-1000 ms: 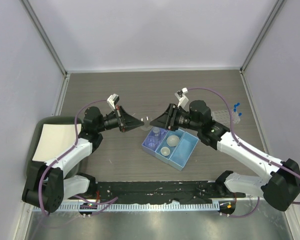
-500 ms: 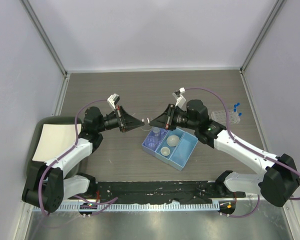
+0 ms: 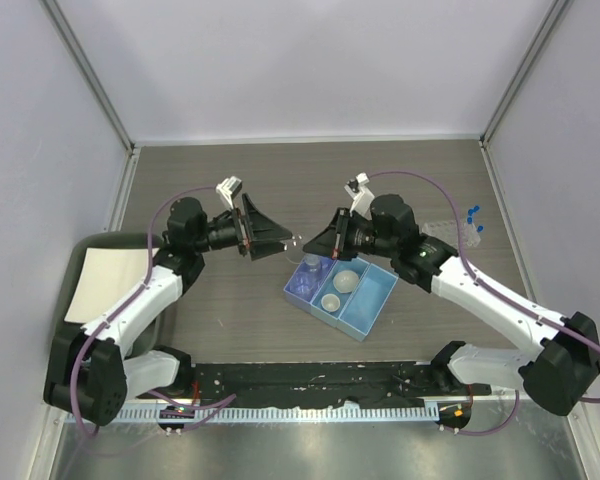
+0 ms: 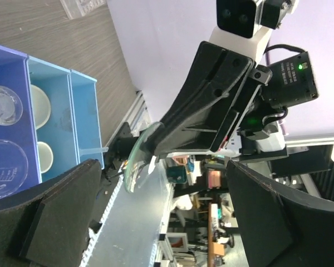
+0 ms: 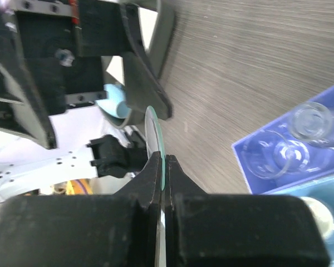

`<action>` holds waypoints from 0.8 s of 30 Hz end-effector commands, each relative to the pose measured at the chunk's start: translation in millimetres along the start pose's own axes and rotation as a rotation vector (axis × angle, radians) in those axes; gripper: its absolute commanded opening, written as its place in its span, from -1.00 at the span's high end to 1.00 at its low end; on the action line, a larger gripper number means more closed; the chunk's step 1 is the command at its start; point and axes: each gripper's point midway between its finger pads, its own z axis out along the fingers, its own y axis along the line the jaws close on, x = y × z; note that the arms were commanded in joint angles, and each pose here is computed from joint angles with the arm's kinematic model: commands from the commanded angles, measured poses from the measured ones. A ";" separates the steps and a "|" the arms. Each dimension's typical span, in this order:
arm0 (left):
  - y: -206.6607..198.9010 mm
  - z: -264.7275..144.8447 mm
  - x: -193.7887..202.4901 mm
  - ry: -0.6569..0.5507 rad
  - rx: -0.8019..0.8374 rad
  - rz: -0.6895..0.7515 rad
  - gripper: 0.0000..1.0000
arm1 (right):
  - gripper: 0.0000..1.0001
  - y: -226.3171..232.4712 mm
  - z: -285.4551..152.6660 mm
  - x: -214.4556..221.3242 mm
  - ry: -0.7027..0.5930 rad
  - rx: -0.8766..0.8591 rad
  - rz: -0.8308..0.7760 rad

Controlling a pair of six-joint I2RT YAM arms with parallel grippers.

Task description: Organize the chemistry lab equipment

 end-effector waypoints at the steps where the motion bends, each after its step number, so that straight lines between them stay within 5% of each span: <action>1: -26.1 -8.0 0.3 0.019 -0.043 0.123 -0.99 | 0.99 -3.0 -27.5 -16.5 -0.041 0.134 -0.146; 6: -12.9 -19.6 1.0 0.023 -0.189 0.162 -1.00 | 0.99 -59.3 -68.1 -11.7 0.007 0.485 -0.217; 13: 0.2 -22.9 -2.0 0.030 -0.236 0.141 -1.00 | 0.98 -104.6 -119.7 6.2 0.052 0.760 -0.233; 24: 26.6 -18.6 -6.5 0.032 -0.269 0.081 -1.00 | 0.99 -152.0 -156.8 44.0 0.185 0.968 -0.239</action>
